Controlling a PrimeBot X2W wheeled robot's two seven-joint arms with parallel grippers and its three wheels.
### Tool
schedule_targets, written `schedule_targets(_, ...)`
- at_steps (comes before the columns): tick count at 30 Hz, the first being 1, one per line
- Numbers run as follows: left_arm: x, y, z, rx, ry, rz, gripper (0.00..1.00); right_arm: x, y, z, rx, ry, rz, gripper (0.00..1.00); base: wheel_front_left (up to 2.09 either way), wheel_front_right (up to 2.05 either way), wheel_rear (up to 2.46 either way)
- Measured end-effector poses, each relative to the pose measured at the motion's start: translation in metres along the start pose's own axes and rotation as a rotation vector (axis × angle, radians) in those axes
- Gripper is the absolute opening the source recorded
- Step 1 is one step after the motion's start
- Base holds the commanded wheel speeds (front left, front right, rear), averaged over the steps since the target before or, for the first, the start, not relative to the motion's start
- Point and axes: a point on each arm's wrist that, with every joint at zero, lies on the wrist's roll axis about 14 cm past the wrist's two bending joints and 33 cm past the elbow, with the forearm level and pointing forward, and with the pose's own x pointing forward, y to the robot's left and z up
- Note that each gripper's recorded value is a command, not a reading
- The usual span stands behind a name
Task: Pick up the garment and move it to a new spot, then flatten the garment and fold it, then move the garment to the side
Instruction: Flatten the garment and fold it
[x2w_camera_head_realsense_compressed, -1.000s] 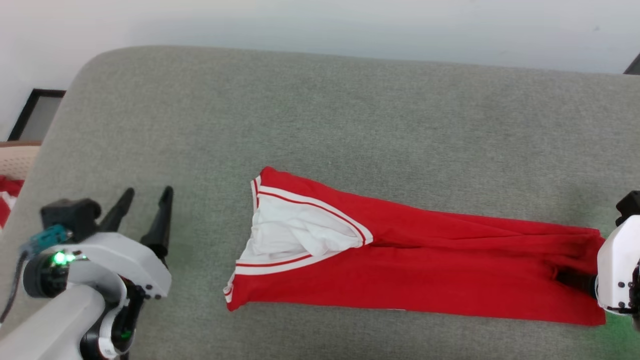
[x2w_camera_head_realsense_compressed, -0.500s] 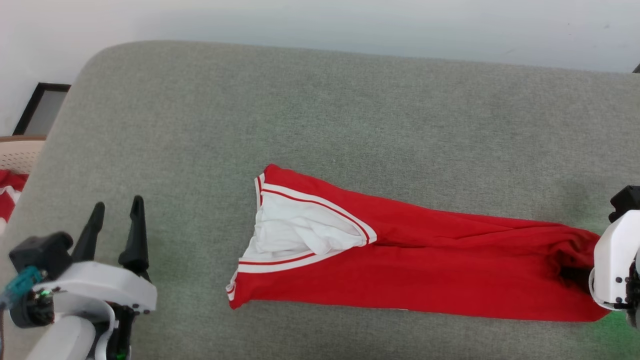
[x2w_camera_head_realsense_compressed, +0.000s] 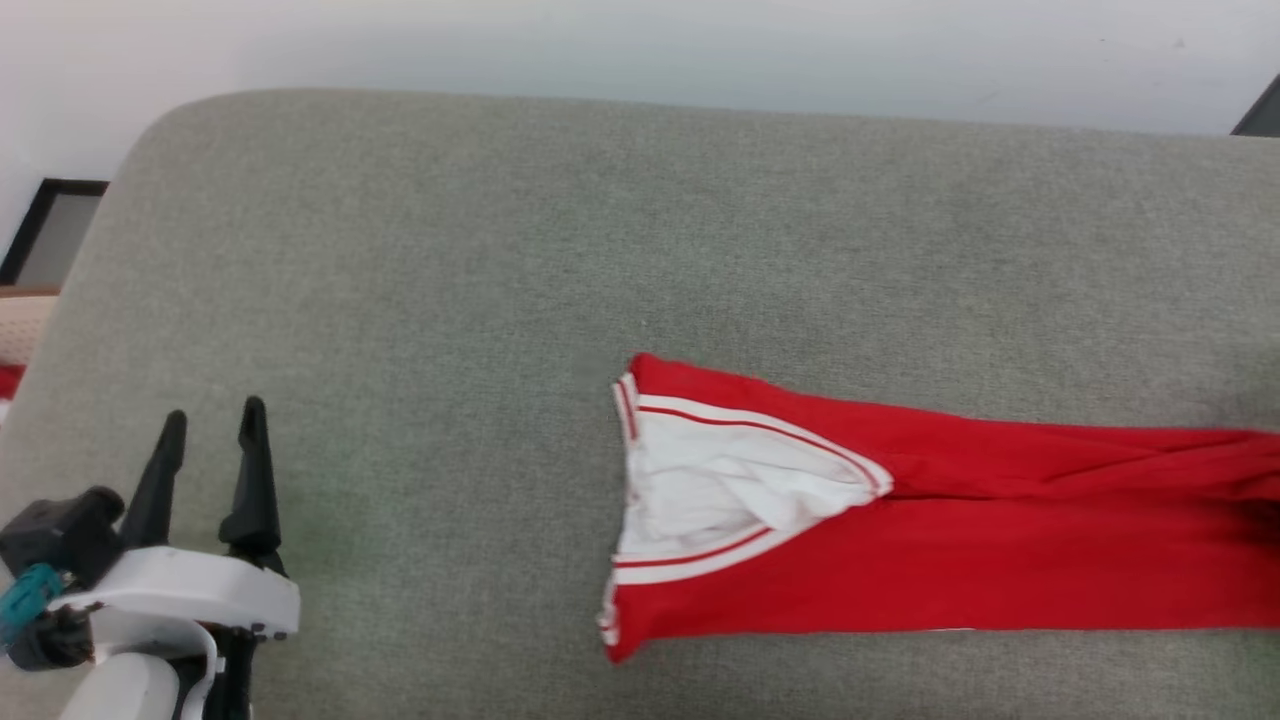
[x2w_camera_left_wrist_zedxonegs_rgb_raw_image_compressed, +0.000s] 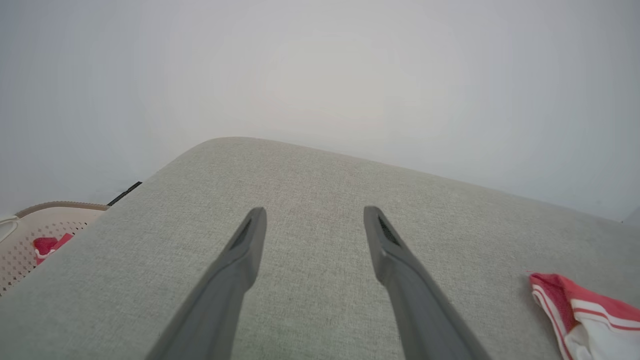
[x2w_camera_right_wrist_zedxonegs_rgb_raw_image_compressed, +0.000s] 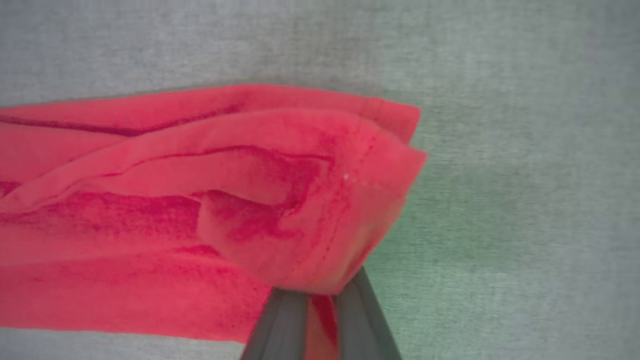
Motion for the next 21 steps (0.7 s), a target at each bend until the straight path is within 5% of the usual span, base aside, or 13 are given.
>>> schedule_targets(7,0.001,-0.004,-0.004,-0.008,-0.003,-0.011,1.00,-0.009,-0.006,0.011,0.019,-0.054,-0.005,0.00,0.00,0.00,0.00)
schedule_targets(21,-0.009,-0.010,-0.001,-0.030,-0.025,-0.023,1.00,-0.050,0.140,0.024,-0.202,-0.154,0.399,0.00,0.00,0.00,0.00)
